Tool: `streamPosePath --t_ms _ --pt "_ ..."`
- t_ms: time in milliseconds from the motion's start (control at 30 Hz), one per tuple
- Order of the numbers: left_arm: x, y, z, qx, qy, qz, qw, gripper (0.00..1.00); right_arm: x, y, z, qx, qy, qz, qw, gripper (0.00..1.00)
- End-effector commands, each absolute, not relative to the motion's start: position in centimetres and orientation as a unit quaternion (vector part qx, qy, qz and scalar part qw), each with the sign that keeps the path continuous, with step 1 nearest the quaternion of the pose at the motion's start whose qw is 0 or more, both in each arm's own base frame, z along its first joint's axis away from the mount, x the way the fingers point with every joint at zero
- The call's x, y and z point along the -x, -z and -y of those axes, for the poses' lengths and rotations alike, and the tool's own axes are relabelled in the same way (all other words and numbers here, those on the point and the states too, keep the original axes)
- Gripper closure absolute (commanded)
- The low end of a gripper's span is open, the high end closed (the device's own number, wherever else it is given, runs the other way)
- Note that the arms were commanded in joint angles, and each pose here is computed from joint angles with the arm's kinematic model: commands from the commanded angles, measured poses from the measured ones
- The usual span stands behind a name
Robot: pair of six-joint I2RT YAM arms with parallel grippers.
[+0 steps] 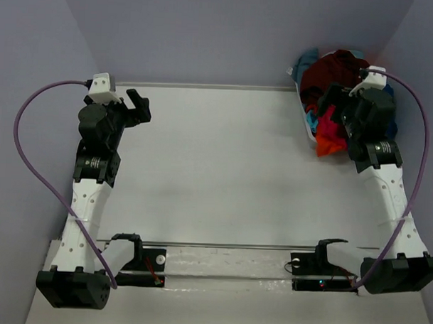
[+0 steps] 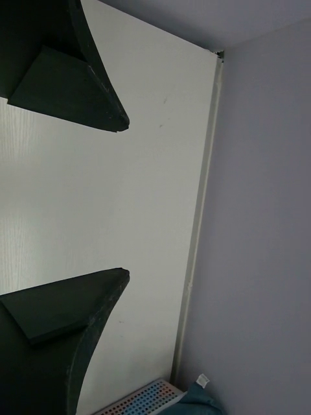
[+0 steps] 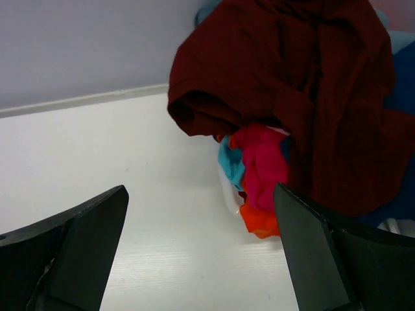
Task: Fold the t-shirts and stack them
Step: Grab crumpled tshirt from bin with the right arm
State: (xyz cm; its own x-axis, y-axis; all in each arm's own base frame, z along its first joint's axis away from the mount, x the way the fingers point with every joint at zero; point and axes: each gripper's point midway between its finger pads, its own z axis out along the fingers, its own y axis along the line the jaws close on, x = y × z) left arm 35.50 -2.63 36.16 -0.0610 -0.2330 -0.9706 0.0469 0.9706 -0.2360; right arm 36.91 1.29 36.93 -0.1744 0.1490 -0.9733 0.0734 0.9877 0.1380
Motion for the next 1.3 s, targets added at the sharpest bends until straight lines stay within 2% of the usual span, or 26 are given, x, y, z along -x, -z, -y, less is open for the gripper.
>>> streamPosePath --t_ms 0,100,267,300,367,467,600,700,767,900,933,967,1000,1033,1067,1100,1267 --pt "-35.3 -37.8 2.9 0.046 0.1 -0.702 0.704 0.01 -39.3 -36.7 0.9 -0.096 0.036 -0.785 0.611 0.0" --pt "-35.1 -37.9 2.9 0.044 0.1 -0.703 0.702 0.01 -42.2 -34.8 1.4 -0.077 0.073 -0.81 0.577 0.0" --pt "-34.8 -38.3 3.2 0.041 0.108 -0.699 0.706 0.01 -46.2 -35.9 2.7 -0.06 0.129 -0.804 0.577 0.0" --pt "-34.8 -38.3 3.2 0.042 0.108 -0.699 0.706 0.01 -47.4 -34.5 2.9 -0.052 0.13 -0.816 0.56 0.0" --pt "-34.8 -38.3 3.1 0.04 0.105 -0.699 0.707 0.01 -48.7 -35.5 2.9 -0.047 0.121 -0.817 0.562 0.0" --pt "-35.0 -38.3 3.0 0.041 0.102 -0.698 0.708 0.01 -50.9 -32.7 2.6 -0.034 0.123 -0.839 0.529 0.0" --pt "-35.3 -38.1 2.9 0.038 0.096 -0.7 0.707 0.01 -53.3 -32.1 3.8 -0.041 0.148 -0.833 0.532 0.0" --pt "-35.5 -38.1 3.0 0.035 0.093 -0.702 0.706 0.01 -54.7 -29.6 3.6 -0.031 0.121 -0.855 0.503 0.0" --pt "-35.7 -38.1 3.0 0.035 0.092 -0.703 0.705 0.01 -55.4 -30.9 3.8 -0.036 0.113 -0.848 0.517 0.01" --pt "-36.1 -38.1 3.0 0.035 0.091 -0.704 0.703 0.01 -56.3 -29.3 4.8 -0.03 0.132 -0.852 0.505 0.08" --pt "-36.2 -38.1 2.9 0.036 0.089 -0.705 0.702 0.01 -56.6 -28.7 4.7 -0.028 0.132 -0.855 0.5 0.17" --pt "-36.3 -38.1 2.9 0.036 0.088 -0.706 0.702 0.01 -56.6 -28.0 4.6 -0.026 0.127 -0.859 0.495 0.21" --pt "-36.3 -38.2 2.9 0.036 0.087 -0.706 0.702 0.01 -56.7 -27.7 4.9 -0.03 0.125 -0.859 0.495 0.31" --pt "-36.5 -38.2 2.9 0.037 0.087 -0.707 0.701 0.01 -56.6 -26.9 5.0 -0.033 0.126 -0.863 0.489 0.48" --pt "-36.6 -38.3 2.9 0.037 0.087 -0.707 0.701 0.01 -56.5 -26.8 5.3 -0.049 0.131 -0.86 0.49 0.79" --pt "-36.6 -38.5 2.9 0.036 0.086 -0.705 0.703 0.01 -56.6 -27.0 5.4 -0.055 0.133 -0.855 0.498 0.91" --pt "-36.7 -38.8 2.8 0.038 0.086 -0.703 0.705 0.01 -55.8 -30.3 4.7 -0.052 0.112 -0.832 0.541 0.93"
